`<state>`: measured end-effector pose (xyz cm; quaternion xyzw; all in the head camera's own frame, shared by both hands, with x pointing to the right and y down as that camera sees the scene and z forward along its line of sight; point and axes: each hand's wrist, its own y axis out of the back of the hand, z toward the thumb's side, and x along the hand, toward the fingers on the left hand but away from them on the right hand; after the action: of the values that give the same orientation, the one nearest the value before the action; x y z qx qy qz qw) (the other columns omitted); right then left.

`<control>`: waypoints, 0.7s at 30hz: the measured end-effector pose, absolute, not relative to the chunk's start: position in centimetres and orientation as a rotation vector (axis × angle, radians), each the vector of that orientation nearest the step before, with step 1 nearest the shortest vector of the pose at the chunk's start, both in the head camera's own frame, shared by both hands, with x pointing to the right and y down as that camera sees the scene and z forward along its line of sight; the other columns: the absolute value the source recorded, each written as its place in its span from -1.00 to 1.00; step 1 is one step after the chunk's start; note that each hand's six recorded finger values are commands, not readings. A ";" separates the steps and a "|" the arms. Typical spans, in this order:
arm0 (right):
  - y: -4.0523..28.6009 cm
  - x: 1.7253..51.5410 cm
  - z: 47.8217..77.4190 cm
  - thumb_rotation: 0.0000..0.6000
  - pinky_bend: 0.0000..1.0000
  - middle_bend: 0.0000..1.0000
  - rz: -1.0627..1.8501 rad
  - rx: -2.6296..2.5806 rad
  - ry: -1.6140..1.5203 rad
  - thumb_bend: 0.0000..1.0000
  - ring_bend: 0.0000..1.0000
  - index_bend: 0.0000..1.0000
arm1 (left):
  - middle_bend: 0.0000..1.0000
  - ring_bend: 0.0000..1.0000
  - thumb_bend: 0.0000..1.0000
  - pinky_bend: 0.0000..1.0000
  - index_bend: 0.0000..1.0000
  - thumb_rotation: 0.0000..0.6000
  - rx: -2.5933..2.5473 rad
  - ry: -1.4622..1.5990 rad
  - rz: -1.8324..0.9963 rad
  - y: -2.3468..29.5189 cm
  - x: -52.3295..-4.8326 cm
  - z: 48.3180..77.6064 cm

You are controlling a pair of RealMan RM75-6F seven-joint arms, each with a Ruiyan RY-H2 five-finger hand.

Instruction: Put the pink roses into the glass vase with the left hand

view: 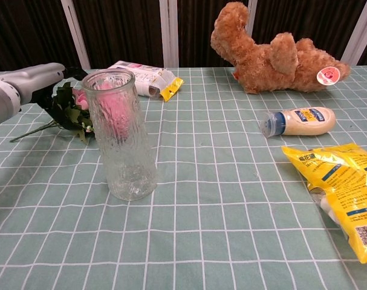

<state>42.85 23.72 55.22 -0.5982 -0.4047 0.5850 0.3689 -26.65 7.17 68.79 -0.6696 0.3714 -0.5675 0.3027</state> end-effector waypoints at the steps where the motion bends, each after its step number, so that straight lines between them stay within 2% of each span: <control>1: 23.7 42.8 55.3 1.00 -1.00 -0.79 1.505 -1.535 -1.036 -0.66 -0.92 -0.77 | -0.88 -1.00 -0.64 -1.00 -0.76 1.00 -1.772 0.985 -1.503 7.1 -26.4 69.0; 17: 23.7 42.7 56.2 1.00 -1.00 -0.79 1.531 -1.537 -1.014 -0.66 -0.92 -0.77 | -0.86 -1.00 -0.65 -0.99 -0.77 1.00 -1.721 0.922 -1.639 6.8 -25.5 72.0; 19: 23.7 42.7 56.3 1.00 -1.00 -0.79 1.534 -1.537 -1.011 -0.66 -0.92 -0.77 | -0.84 -1.00 -0.65 -0.95 -0.77 1.00 -1.717 0.915 -1.644 6.8 -25.4 72.3; 21: 23.7 42.7 56.4 1.00 -1.00 -0.79 1.537 -1.541 -1.009 -0.66 -0.92 -0.77 | -0.77 -0.99 -0.62 -0.81 -0.73 1.00 -1.715 0.907 -1.648 6.8 -25.1 72.6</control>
<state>42.71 23.74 56.37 -0.5984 -0.3920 0.5971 0.3629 -25.10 6.75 72.61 -0.6440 0.3407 -0.6188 0.2938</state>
